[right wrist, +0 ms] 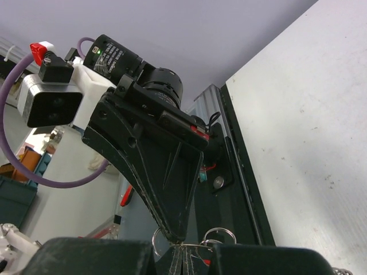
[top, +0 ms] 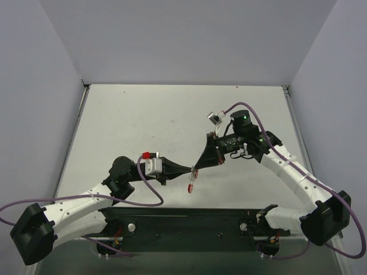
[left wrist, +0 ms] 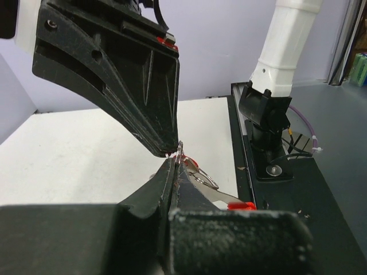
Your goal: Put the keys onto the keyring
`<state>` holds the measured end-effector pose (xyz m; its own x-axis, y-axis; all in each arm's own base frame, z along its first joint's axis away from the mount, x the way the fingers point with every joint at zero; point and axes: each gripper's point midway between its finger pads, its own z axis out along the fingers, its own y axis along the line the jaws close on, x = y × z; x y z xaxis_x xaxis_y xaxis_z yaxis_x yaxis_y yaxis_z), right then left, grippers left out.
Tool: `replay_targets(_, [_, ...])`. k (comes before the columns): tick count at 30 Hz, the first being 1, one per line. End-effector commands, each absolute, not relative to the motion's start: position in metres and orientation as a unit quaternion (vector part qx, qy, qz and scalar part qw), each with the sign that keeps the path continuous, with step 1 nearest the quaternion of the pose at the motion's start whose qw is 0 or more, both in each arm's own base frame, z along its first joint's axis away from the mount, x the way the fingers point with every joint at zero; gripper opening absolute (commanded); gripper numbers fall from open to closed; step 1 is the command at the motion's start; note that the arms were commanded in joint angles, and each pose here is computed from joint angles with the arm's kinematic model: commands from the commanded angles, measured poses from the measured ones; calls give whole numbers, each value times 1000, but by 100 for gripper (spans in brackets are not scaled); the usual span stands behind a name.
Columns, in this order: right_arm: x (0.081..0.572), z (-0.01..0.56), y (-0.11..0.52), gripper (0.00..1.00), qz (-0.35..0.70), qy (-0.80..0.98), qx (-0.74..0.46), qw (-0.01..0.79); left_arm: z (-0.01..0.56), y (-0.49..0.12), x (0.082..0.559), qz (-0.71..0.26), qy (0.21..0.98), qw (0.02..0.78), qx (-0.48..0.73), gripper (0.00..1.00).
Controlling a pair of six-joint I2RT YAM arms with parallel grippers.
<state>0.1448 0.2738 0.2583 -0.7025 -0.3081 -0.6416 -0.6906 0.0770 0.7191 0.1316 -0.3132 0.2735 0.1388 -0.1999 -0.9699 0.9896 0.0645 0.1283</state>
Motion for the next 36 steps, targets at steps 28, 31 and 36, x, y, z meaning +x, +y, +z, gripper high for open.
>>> replay_targets(28, [122, 288, 273, 0, 636, 652, -386, 150, 300, -312, 125, -465, 333, 678, 462, 0])
replay_targets(31, [121, 290, 273, 0, 636, 651, -386, 151, 300, -310, 127, -458, 336, 683, 459, 0])
replay_targets(36, [119, 292, 272, 0, 638, 647, -388, 152, 297, -306, 130, -449, 343, 690, 453, 0])
